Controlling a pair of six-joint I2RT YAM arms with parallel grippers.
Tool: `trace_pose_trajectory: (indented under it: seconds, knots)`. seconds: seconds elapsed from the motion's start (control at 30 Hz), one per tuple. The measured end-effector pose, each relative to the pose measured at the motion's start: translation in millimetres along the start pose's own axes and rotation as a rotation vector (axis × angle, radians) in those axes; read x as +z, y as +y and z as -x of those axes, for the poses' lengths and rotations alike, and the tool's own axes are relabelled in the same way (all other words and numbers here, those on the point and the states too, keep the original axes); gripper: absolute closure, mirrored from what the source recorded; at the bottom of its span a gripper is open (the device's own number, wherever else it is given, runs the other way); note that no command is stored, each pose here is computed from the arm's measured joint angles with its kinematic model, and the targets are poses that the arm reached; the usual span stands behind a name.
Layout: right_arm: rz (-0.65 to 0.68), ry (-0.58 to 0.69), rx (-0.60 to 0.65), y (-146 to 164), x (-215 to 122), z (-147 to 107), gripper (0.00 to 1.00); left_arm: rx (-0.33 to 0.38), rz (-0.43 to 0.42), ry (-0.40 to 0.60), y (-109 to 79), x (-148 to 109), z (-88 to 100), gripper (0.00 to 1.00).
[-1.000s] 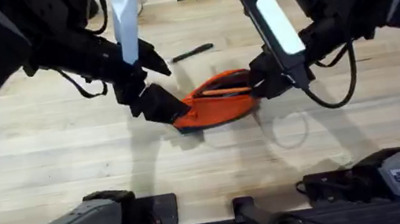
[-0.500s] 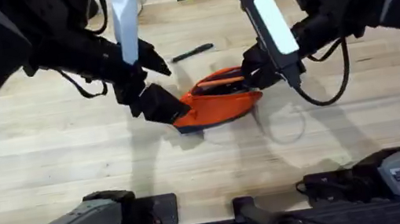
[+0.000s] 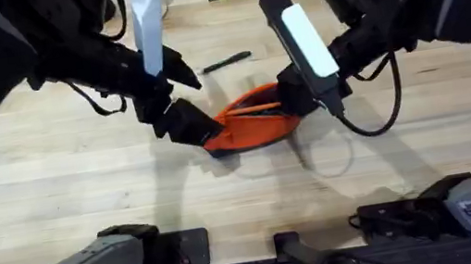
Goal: Unzip the bag, pick up the pens from the table one at a time and place them inside, then zip the bag closed.
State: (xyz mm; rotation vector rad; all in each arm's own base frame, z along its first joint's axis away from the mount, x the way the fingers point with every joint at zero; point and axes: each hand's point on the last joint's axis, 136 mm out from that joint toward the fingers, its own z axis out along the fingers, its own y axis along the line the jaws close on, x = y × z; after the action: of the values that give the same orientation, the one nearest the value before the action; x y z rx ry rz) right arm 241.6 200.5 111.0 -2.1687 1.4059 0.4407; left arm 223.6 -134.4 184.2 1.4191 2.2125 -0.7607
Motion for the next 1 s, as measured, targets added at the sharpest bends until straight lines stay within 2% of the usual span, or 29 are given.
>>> trace_pose_trajectory:
  seconds: [0.17, 0.2, 0.3, 0.4, 0.43, 0.73, 1.0]
  knots:
    - [0.001, 0.001, 0.002, 0.3, 0.3, 0.3, 0.969, 0.000, 0.000, 0.000, 0.0, -0.1, 0.0, 0.006]
    - [0.002, 0.001, 0.004, 0.3, 0.3, 0.2, 0.939, 0.000, 0.000, 0.000, 0.0, -0.1, 0.0, 0.006]
    - [0.000, 0.003, 0.011, 0.1, 0.3, -0.1, 0.543, 0.000, 0.000, 0.000, 0.0, 0.0, 0.0, 0.006]
    - [0.000, 0.003, 0.015, -0.1, 0.3, -0.2, 0.092, 0.000, 0.000, 0.000, 0.0, -0.1, 0.1, 0.006]
    - [0.000, 0.003, 0.015, 0.1, 0.2, -0.2, 0.030, 0.000, 0.000, 0.000, 0.0, -0.1, 0.0, 0.006]
    - [0.006, 0.003, 0.073, 1.4, 0.2, -0.1, 0.005, 0.000, 0.000, 0.000, 0.0, -0.1, 0.0, 0.006]
    - [-0.019, 0.000, 0.221, 0.1, -7.2, 4.5, 0.005, 0.000, 0.000, 0.000, 0.0, 0.0, 0.0, 0.008]
